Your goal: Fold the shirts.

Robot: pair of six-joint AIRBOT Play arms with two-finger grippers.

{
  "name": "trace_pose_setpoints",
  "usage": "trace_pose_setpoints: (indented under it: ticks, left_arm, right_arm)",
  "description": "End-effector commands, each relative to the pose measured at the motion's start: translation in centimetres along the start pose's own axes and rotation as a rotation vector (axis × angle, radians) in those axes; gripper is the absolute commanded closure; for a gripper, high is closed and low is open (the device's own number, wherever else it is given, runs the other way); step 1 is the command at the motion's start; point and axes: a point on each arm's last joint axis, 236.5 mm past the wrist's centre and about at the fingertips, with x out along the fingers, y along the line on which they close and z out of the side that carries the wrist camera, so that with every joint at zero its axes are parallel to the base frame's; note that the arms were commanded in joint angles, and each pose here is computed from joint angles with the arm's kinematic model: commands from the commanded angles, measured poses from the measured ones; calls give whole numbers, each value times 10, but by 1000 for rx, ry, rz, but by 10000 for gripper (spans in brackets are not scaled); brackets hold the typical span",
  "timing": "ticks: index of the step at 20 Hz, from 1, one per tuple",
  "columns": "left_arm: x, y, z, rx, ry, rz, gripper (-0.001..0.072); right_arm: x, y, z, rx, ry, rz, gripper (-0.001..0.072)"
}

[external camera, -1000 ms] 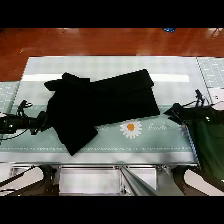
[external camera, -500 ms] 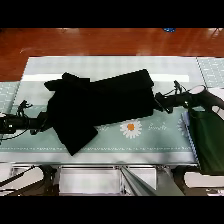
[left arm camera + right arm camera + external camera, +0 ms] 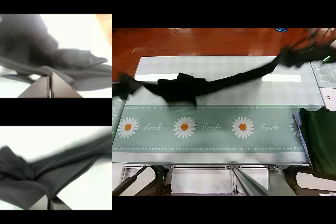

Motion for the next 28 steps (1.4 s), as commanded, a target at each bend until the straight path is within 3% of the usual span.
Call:
trace_pose_setpoints:
  ticks: [1, 4, 7, 13, 17, 20, 28]
  left_arm:
    - [-83, -149, 68, 276, -292, -185, 682]
    - [-159, -242, 78, 528, -485, -204, 683]
    - [-224, -302, 62, 739, -644, -137, 683]
    - [-299, -328, 5, 975, -817, 153, 683]
    - [-344, -289, -1, 949, -849, 324, 683]
    - [-331, -249, 10, 891, -755, 421, 682]
    - [-107, -109, 27, 635, -201, 491, 682]
  right_arm:
    - [-136, 65, 62, -225, -286, -103, 689]
    - [-240, 126, 55, -350, -508, -132, 689]
    - [-308, 163, 17, -448, -632, -213, 689]
    - [-380, 175, -62, -465, -704, -381, 689]
    - [-397, 158, -88, -392, -698, -469, 689]
    - [-375, 141, -96, -345, -598, -471, 689]
    - [-185, 44, -78, -153, -272, -259, 689]
